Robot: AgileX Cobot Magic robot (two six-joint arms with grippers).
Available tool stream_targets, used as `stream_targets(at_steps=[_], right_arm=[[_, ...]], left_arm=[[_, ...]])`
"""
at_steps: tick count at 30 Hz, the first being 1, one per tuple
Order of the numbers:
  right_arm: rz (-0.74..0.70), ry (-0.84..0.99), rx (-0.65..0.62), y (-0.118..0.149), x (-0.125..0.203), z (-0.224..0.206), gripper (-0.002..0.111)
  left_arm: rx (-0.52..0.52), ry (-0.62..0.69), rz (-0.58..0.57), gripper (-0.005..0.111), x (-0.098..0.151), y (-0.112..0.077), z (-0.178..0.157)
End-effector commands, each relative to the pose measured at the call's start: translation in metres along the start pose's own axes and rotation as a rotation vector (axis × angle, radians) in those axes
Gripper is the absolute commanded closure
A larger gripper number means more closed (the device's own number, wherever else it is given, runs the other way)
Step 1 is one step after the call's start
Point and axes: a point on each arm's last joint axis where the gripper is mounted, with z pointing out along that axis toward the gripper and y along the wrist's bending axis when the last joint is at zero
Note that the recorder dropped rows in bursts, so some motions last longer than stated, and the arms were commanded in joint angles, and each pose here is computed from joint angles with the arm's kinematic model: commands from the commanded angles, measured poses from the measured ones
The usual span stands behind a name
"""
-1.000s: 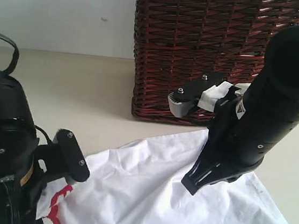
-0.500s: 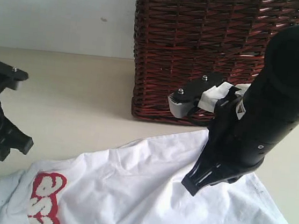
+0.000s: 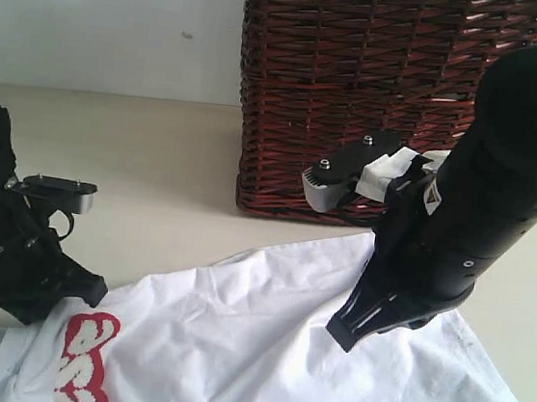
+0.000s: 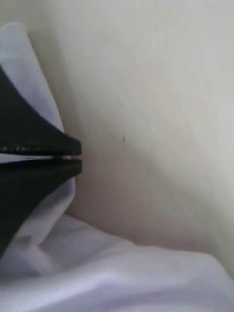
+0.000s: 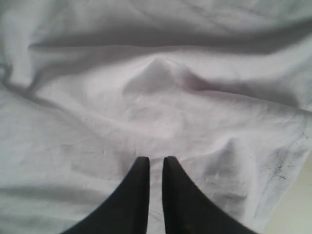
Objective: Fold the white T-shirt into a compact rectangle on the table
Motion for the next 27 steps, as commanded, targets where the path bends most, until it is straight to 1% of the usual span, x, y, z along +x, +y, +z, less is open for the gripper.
stream_targets(at_steps=[1, 3, 5, 6, 7, 8, 9, 10, 12, 13, 15, 16, 19, 21, 22, 23, 24, 25, 26, 27], right_arm=[[-0.006, -0.013, 0.002, -0.001, -0.001, -0.004, 0.095], [-0.006, -0.013, 0.002, -0.001, -0.001, -0.004, 0.095], [-0.006, -0.013, 0.002, -0.001, -0.001, -0.004, 0.095], [-0.008, -0.013, 0.005, -0.001, -0.001, -0.004, 0.095], [-0.008, -0.013, 0.005, -0.001, -0.001, -0.004, 0.095], [-0.008, -0.013, 0.005, -0.001, -0.001, -0.004, 0.095], [-0.008, -0.013, 0.005, -0.001, -0.001, -0.004, 0.095], [-0.008, -0.013, 0.005, -0.001, -0.001, -0.004, 0.095], [-0.008, -0.013, 0.005, -0.001, -0.001, -0.004, 0.095], [-0.008, -0.011, 0.005, -0.001, -0.001, -0.004, 0.095], [-0.008, -0.011, 0.005, -0.001, -0.001, -0.004, 0.095], [-0.006, -0.013, 0.003, -0.001, -0.001, -0.004, 0.095], [-0.006, -0.013, 0.003, -0.001, -0.001, -0.004, 0.095], [-0.006, -0.013, 0.003, -0.001, -0.001, -0.004, 0.095], [-0.006, -0.013, 0.003, -0.001, -0.001, -0.004, 0.095], [-0.006, -0.013, 0.003, -0.001, -0.001, -0.004, 0.095], [-0.006, -0.013, 0.003, -0.001, -0.001, -0.004, 0.095], [-0.006, -0.013, 0.003, -0.001, -0.001, -0.004, 0.095], [-0.006, -0.013, 0.003, -0.001, -0.001, -0.004, 0.095], [-0.007, -0.013, 0.004, -0.001, -0.001, -0.004, 0.095]], left_arm=[[-0.014, -0.021, 0.029, 0.107, -0.008, 0.001, -0.007], [-0.021, -0.034, 0.044, 0.107, -0.012, -0.001, -0.019], [-0.014, -0.038, 0.073, 0.107, -0.014, -0.005, -0.038], [0.009, -0.054, 0.103, 0.107, -0.011, -0.01, -0.051], [0.07, -0.056, 0.156, 0.107, -0.006, -0.017, -0.061], [0.108, -0.03, 0.191, 0.107, -0.001, -0.021, -0.064], [0.165, 0.025, 0.208, 0.107, 0.006, -0.026, -0.066], [0.163, 0.029, 0.2, 0.104, 0.007, -0.026, -0.064], [0.114, 0.004, 0.206, 0.08, 0.009, -0.022, -0.056], [0.1, -0.018, 0.202, 0.054, 0.009, -0.02, -0.051], [0.084, -0.063, 0.175, 0.026, 0.006, -0.018, -0.049], [0.079, -0.082, 0.174, 0.023, 0.005, -0.018, -0.049], [0.104, -0.071, 0.163, 0.023, 0.005, -0.02, -0.047], [0.116, -0.011, 0.172, 0.031, 0.008, -0.022, -0.039], [0.104, 0.034, 0.185, 0.045, 0.01, -0.023, -0.027], [0.095, 0.052, 0.187, 0.055, 0.01, -0.023, -0.023], [0.085, 0.096, 0.174, 0.08, 0.009, -0.021, -0.014], [0.085, 0.103, 0.175, 0.091, 0.008, -0.021, -0.013], [0.075, 0.099, 0.185, 0.106, 0.007, -0.021, -0.014], [0.067, 0.092, 0.199, 0.105, 0.005, -0.02, -0.017]])
